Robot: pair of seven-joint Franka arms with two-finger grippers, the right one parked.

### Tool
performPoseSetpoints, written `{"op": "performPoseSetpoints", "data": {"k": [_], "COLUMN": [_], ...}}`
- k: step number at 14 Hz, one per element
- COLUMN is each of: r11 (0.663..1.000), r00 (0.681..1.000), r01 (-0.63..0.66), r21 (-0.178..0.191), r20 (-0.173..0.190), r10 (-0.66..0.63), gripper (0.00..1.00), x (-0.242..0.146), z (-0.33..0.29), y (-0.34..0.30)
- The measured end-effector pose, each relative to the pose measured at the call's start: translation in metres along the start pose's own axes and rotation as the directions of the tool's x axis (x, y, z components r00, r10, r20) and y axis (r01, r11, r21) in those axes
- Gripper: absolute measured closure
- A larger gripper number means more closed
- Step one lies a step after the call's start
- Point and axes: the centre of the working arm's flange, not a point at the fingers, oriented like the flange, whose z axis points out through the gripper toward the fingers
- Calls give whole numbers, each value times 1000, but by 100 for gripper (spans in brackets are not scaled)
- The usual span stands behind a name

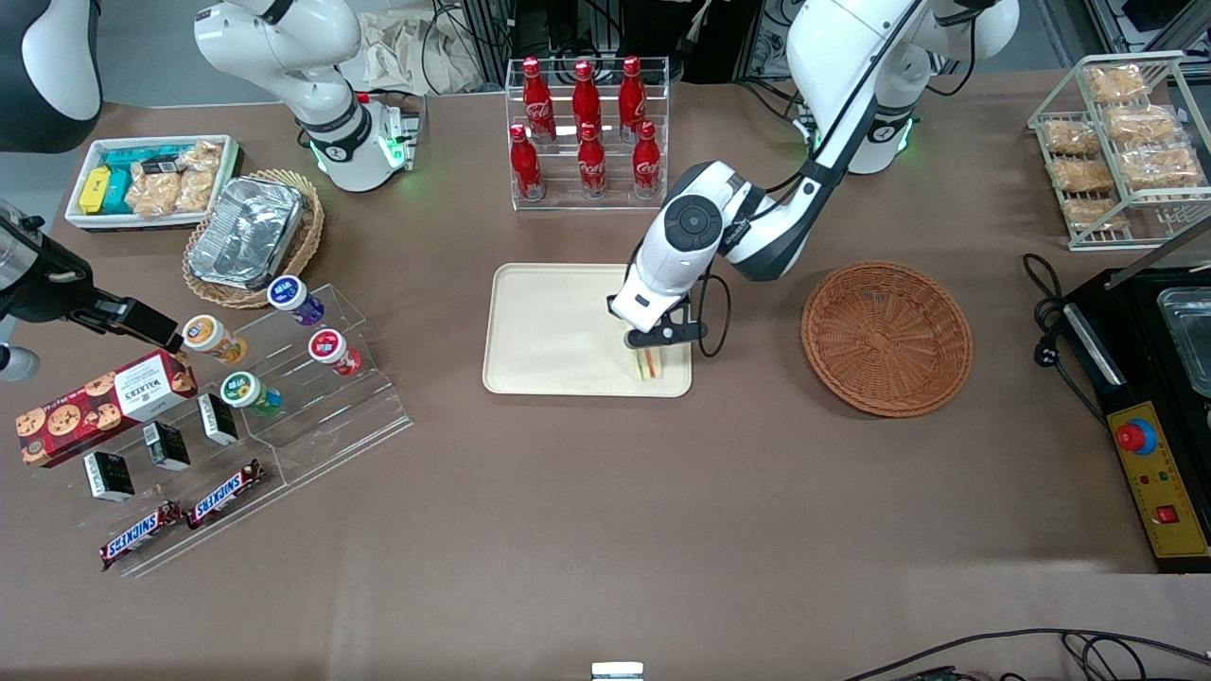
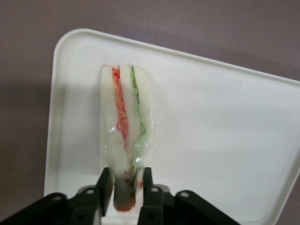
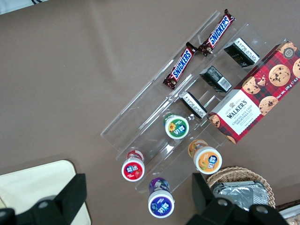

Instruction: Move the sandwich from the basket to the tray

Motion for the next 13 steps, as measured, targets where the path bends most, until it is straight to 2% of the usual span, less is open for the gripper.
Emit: {"op": "performPoseSetpoints", "data": {"k": [2,5,6,8,12,13], "r11": [1000,996,994,985,985,983], "r00": [1000,999,998,994,995,996], "r01": [3,42,60,104,98,90], "r21": [16,74,96,136,144,162], "r20": [-5,4,11,23,19,5], "r10": [-3,-42,-61,-108,-102,-92], "gripper": [41,9,2,1,1,1], "x": [5,22,28,43,85,95], "z": [-5,-52,-79,-140,-233,-248], "y": [-7,-27,-35,-56,-133,-157]}}
